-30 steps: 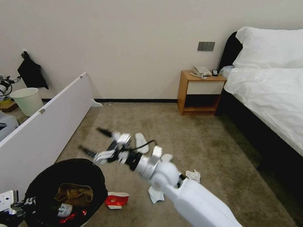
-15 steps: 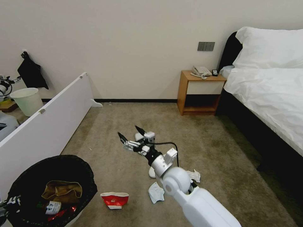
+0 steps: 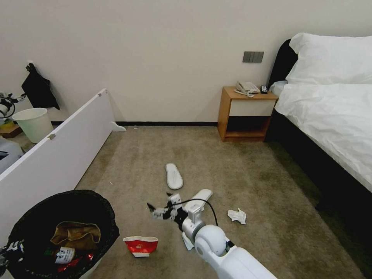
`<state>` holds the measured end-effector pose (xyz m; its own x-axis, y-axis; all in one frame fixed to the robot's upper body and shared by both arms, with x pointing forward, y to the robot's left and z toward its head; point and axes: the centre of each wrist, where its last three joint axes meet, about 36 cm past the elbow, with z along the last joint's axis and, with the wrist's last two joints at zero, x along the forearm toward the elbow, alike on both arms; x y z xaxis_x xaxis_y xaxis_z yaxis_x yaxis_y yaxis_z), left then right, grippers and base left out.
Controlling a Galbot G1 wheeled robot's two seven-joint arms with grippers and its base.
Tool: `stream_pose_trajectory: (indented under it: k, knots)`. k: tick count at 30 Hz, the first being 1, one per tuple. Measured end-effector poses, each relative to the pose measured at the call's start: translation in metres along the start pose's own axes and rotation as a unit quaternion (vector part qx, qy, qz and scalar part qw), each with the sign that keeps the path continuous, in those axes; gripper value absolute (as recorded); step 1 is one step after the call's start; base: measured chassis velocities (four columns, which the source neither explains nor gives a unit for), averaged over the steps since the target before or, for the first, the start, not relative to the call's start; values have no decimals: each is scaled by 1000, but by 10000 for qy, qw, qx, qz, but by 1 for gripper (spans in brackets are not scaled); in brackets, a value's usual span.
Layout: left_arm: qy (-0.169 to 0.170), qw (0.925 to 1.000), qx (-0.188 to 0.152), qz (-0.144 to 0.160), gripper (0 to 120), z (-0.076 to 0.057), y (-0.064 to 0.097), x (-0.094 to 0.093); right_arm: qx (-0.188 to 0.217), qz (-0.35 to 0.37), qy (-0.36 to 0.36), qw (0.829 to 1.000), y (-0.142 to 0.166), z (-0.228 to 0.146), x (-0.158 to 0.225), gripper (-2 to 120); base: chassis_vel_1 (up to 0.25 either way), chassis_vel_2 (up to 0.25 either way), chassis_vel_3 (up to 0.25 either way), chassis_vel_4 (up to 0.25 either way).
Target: Pick up the trash bin, then pick up the garbage from the floor and place it into the trash bin.
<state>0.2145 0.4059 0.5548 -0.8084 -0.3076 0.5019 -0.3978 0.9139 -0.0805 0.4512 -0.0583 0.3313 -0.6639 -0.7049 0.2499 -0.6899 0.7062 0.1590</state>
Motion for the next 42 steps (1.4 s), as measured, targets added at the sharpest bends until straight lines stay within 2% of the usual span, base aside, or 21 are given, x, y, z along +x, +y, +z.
stream_pose_trajectory:
  k: [12,20,28,42]
  knots:
    - [-25,10000,-14,33,3,-1,-3,3,58,-957,709,9929,-3,41,-13,100,0,0,0,0]
    - [-30,10000,-28,32,3,-1,-3,5,375,-934,1133,9885,-17,65,-8,100,0,0,0,0]
    - [-36,10000,-29,29,3,-2,-3,5,477,-809,1372,9861,-31,78,-7,100,0,0,0,0]
    - [-58,10000,-28,34,3,-2,-5,7,627,-839,1718,9795,-60,85,-33,100,0,0,0,0]
